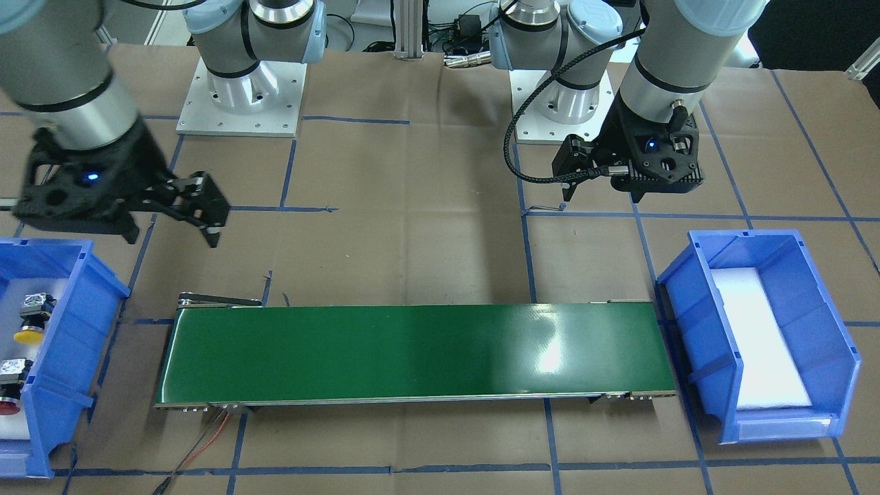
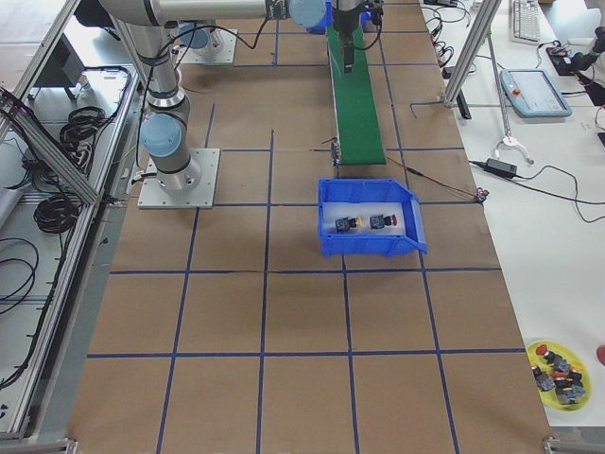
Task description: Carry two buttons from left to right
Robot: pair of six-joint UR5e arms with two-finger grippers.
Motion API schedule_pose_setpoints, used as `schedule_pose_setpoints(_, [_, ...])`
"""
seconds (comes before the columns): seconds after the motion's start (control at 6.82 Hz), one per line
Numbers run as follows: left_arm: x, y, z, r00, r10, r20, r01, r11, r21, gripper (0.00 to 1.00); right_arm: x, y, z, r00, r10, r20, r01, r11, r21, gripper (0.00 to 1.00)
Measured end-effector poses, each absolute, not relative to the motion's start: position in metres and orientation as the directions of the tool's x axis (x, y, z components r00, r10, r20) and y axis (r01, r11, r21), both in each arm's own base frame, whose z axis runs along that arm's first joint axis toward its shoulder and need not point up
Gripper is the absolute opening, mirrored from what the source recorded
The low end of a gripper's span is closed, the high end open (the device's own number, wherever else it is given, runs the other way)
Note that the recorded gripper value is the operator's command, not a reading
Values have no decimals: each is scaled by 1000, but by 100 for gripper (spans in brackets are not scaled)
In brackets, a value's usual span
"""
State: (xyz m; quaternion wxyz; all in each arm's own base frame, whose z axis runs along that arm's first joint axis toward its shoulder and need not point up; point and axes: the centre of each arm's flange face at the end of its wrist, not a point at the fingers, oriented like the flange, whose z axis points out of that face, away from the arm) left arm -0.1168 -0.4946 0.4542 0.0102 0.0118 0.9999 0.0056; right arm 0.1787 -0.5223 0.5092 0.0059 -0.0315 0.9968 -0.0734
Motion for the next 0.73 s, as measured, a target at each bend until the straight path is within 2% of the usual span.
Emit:
schedule_pose_setpoints(0.29, [-117, -495, 453, -1000, 24, -19, 24, 1000, 12, 100, 178, -474, 550, -997, -75, -6, -73, 984, -161, 100])
schedule_pose_setpoints(0.73, [-117, -496, 453, -1000, 24, -18, 24, 1000, 13, 100, 158, -442, 529, -1000, -29, 4, -29, 999, 13, 100])
